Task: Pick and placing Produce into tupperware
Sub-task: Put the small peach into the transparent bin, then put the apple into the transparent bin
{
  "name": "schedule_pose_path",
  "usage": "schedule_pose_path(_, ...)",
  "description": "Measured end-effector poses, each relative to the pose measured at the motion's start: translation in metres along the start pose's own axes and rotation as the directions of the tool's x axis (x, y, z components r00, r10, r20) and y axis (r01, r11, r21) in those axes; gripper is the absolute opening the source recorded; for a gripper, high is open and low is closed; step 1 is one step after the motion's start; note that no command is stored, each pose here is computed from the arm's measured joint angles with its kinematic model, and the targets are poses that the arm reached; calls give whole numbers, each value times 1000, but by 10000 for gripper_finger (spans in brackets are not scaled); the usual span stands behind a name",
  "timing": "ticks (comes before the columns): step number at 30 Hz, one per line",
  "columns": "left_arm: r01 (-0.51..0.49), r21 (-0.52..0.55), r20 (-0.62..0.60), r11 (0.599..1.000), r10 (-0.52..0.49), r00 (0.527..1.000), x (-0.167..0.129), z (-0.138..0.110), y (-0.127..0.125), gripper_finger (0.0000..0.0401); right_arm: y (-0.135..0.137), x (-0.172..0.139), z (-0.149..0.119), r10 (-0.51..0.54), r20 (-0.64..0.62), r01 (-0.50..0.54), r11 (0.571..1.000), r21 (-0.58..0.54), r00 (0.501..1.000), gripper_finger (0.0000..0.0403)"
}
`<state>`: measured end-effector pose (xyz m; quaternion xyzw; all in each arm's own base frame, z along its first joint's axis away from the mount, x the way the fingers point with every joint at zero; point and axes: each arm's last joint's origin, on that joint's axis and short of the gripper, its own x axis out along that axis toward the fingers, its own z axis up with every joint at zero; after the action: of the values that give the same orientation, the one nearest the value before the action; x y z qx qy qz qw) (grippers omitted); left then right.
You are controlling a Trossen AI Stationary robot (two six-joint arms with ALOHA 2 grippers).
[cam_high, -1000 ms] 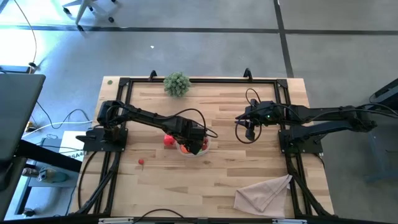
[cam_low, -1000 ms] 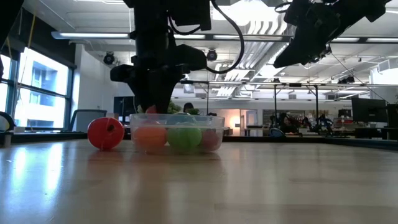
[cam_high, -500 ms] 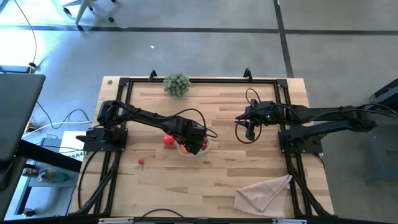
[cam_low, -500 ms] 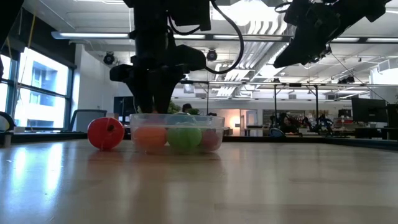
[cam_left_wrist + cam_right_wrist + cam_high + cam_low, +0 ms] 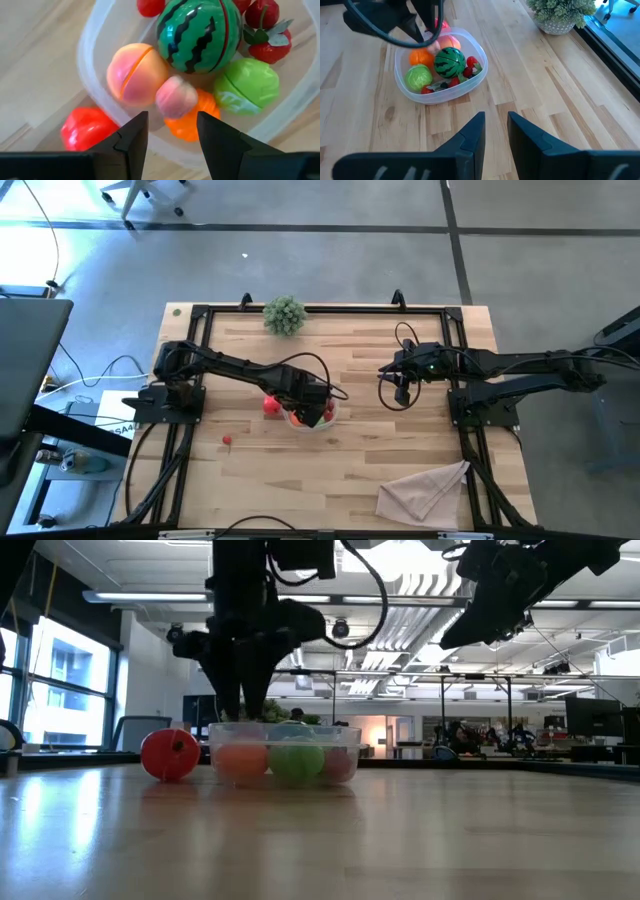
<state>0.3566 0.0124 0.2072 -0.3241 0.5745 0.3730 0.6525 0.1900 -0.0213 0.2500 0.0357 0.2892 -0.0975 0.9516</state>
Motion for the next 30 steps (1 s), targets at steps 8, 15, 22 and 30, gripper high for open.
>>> schedule_pose_path(8, -34, -7, -19, 999, 34, 999, -24, 3, 1, 165, 0, 0, 0, 0, 0, 0, 1000, 0, 1000, 71)
schedule_pose_path(15, -177, -86, -107, 980, 168, 980, -45, -2, 13, 183, 0, 0, 0, 0, 0, 0, 1000, 0, 1000, 71)
schedule_pose_path(22, -219, -202, -145, 954, 192, 971, -74, -10, 30, 169, 0, 0, 0, 0, 0, 0, 1000, 0, 1000, 71)
schedule_pose_path(30, -168, -378, -83, 910, 147, 986, -101, -26, 63, 176, 0, 0, 0, 0, -1, 0, 1000, 0, 1000, 71)
